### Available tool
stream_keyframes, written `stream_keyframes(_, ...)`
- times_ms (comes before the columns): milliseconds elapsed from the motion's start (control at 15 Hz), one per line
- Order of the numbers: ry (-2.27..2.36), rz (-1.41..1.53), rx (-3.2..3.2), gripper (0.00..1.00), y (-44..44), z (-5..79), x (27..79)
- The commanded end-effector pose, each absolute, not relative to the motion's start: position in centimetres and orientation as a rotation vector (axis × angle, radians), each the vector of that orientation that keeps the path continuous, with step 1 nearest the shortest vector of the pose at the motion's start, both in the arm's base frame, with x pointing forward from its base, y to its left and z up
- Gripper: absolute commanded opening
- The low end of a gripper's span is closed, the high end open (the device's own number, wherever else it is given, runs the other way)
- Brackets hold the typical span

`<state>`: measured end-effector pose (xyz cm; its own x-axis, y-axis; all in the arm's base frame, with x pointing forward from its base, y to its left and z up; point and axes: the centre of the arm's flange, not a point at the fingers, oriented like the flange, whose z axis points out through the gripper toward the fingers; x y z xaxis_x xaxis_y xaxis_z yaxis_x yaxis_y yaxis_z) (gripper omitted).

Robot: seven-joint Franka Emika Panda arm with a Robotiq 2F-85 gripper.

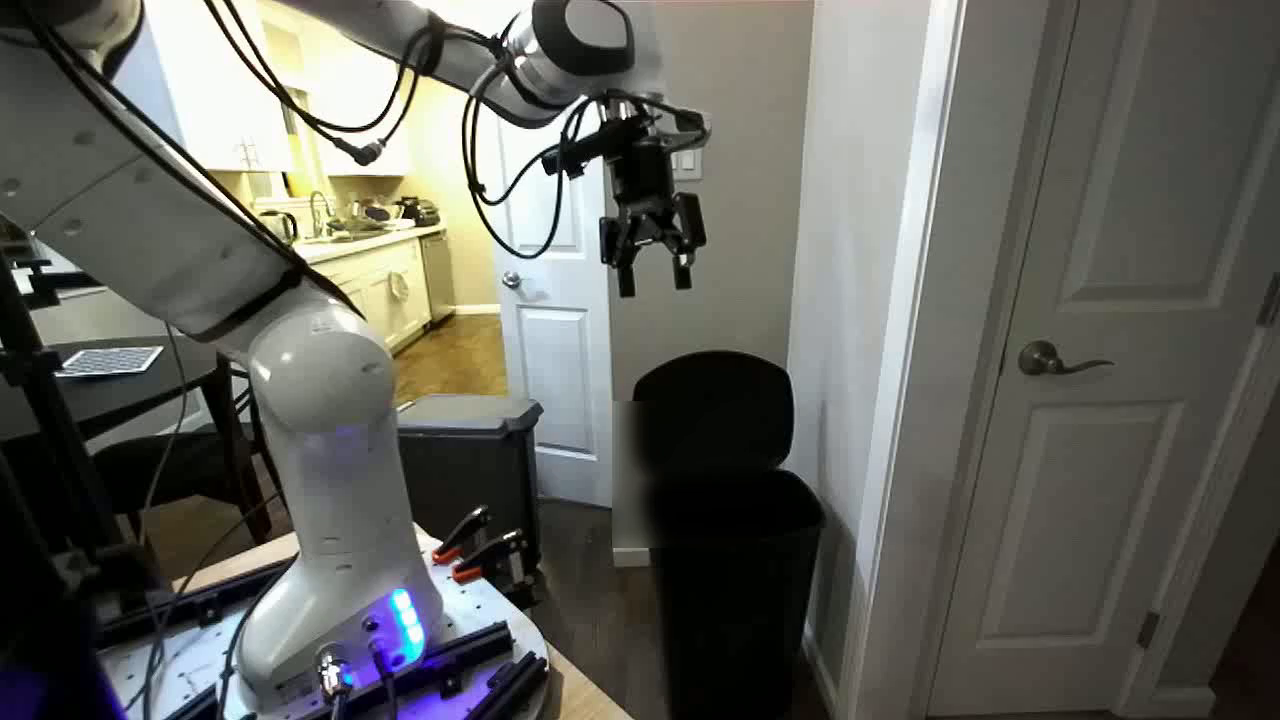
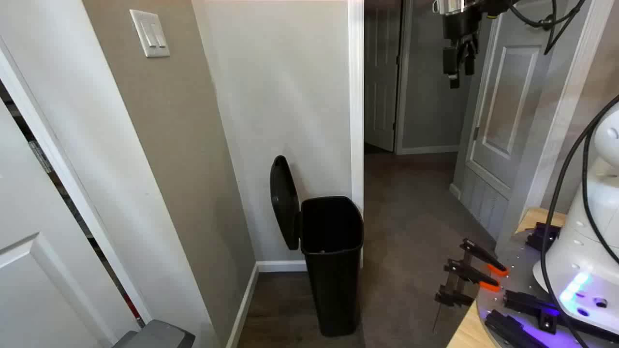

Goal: Close the lid of the black bin

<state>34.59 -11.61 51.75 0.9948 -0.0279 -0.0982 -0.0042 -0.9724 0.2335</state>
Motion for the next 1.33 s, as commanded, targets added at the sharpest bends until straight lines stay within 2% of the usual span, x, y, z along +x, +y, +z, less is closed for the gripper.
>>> stream_keyframes(0,-0.024,-0.148,2.903,1.00,-11.6,51.7,34.6)
stream_keyframes(667,-0.024,-0.148,2.903,1.00,-11.6,51.7,34.6)
stream_keyframes(1267,0.293,-0.315,2.851,1.00,-4.6,45.6,41.1)
